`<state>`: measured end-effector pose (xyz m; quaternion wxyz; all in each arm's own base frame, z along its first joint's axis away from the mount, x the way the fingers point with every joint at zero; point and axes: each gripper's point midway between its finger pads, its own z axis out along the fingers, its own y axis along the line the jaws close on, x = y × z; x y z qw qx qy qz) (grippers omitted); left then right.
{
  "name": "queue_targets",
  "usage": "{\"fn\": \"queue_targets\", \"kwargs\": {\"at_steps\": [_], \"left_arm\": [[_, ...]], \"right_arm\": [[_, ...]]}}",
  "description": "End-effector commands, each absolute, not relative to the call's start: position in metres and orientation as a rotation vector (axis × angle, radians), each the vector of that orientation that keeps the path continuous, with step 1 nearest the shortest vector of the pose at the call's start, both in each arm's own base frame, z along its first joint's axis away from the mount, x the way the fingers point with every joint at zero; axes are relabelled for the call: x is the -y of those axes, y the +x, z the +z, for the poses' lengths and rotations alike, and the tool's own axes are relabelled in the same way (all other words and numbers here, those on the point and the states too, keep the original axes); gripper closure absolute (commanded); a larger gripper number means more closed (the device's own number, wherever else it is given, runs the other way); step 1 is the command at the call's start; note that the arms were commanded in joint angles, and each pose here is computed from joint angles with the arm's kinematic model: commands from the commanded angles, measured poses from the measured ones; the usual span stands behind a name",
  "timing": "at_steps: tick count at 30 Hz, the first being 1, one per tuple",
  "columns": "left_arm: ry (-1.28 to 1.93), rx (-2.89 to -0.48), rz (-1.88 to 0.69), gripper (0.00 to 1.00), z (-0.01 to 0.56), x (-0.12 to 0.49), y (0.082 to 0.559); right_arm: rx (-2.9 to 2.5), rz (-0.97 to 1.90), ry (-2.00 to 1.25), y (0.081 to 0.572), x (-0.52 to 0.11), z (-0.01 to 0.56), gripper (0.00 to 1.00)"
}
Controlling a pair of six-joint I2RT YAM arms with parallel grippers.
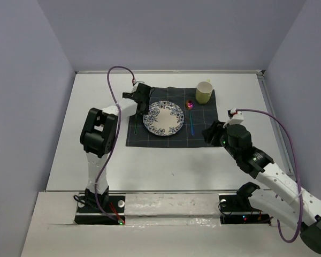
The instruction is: Set the dinner table for one person
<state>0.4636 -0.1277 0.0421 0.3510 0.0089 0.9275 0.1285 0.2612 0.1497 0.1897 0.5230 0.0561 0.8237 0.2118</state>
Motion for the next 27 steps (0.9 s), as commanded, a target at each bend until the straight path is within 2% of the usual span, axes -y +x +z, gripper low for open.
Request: {"fn": "queue_targets", "kwargs": {"at_steps": [1,5,6,9,12,19,23,27], "left_arm": [[-0.044,-2.268,0.249,0.01,0.111,0.132,0.482],[-0.107,-2.117,0.137,0.01,0.194,0.132,0.477],[-0.112,-2.083,0.103,0.01,0.211,0.134,0.475],[-0.149,-1.952,-0.004,0.01,0.275,0.13,0.455],[-0.167,-1.813,-0.132,0.01,0.333,0.128,0.427],[-0.126,-1.519,-0.436,0.01,0.409,0.117,0.323],[-0.136,-1.446,-0.46,0.01,0.412,0.098,0.283],[-0.164,-1.444,-0.412,0.01,0.383,0.076,0.256]], "right_arm": [[-1.898,0.516,0.144,0.265,-0.146,0.219,0.39],[-1.84,0.529,0.157,0.257,-0.138,0.246,0.32],[-1.84,0.524,0.157,0.254,-0.135,0.248,0.25],[-1.79,0.548,0.167,0.246,-0.129,0.269,0.15],[-1.743,0.574,0.169,0.237,-0.123,0.292,0.0],[-1.623,0.582,0.148,0.215,-0.103,0.338,0.0],[-1.576,0.535,0.154,0.201,-0.083,0.348,0.0],[-1.492,0.54,0.167,0.178,-0.062,0.35,0.0]]}}
